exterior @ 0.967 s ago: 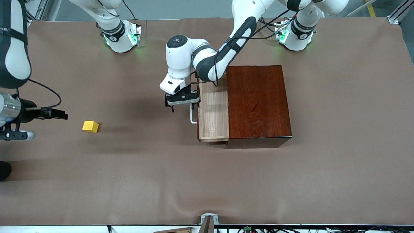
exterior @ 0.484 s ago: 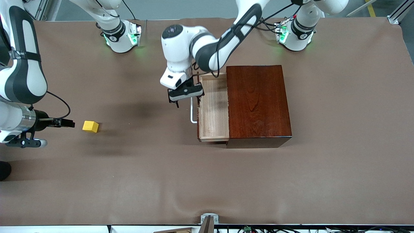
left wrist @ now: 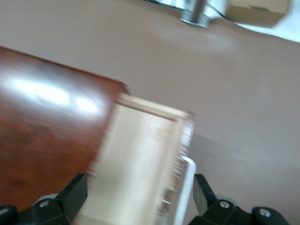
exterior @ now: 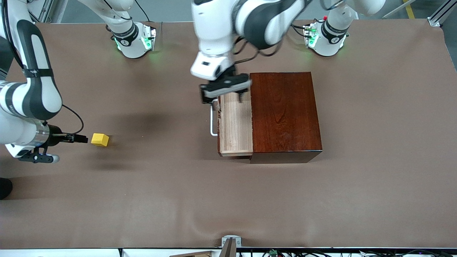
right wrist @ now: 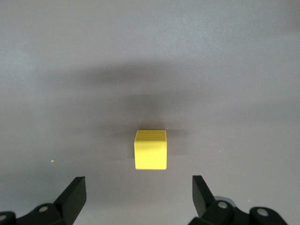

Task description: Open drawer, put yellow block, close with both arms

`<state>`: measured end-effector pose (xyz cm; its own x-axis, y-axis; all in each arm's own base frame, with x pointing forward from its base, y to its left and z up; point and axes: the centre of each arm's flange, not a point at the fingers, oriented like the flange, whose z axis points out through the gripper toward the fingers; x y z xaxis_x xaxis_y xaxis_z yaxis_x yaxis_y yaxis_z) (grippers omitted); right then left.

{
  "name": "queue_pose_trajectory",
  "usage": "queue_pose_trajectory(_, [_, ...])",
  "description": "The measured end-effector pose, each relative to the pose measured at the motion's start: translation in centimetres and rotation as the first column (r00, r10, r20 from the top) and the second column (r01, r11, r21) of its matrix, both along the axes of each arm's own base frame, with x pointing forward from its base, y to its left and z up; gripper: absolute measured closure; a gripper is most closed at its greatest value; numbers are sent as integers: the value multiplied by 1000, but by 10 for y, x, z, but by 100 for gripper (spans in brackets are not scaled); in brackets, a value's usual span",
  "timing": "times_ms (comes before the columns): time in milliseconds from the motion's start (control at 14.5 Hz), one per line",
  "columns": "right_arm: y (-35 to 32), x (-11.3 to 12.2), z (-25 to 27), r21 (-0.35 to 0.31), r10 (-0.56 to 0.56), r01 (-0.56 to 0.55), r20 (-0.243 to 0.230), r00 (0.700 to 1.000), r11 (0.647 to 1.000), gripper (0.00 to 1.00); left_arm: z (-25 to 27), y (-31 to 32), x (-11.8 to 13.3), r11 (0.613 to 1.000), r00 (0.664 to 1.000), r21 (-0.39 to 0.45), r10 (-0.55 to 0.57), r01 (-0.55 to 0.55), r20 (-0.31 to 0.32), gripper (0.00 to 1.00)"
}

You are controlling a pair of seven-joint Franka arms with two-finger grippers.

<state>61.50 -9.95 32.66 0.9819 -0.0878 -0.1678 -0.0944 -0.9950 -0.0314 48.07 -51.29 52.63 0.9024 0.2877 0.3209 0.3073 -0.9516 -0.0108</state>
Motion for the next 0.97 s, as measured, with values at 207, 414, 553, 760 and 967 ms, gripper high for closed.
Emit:
queue_pose_trajectory(207, [4, -7, -19, -1, -9, 9, 9, 1000, 1000, 0, 40, 71, 30, 999, 999, 51, 9, -8, -31, 0])
queue_pose_trajectory(414, [4, -11, -32, -2, -27, 27, -1, 1000, 1000, 0, 63, 122, 50, 999, 998, 46, 24, -21, -61, 0])
queue_pose_trajectory(553, [4, -13, -43, -2, -32, 32, 9, 999, 999, 0, 69, 154, 64, 998, 996, 48, 30, -26, -86, 0])
queue_pose_trajectory(760, [6, -22, -69, -4, -36, 36, 47, 998, 999, 0, 81, 217, 92, 999, 991, 16, 37, -35, -125, 0])
queue_pose_trajectory(967, [7, -30, -85, -6, -41, 41, 69, 997, 999, 0, 98, 289, 106, 998, 981, -6, 53, -55, -185, 0])
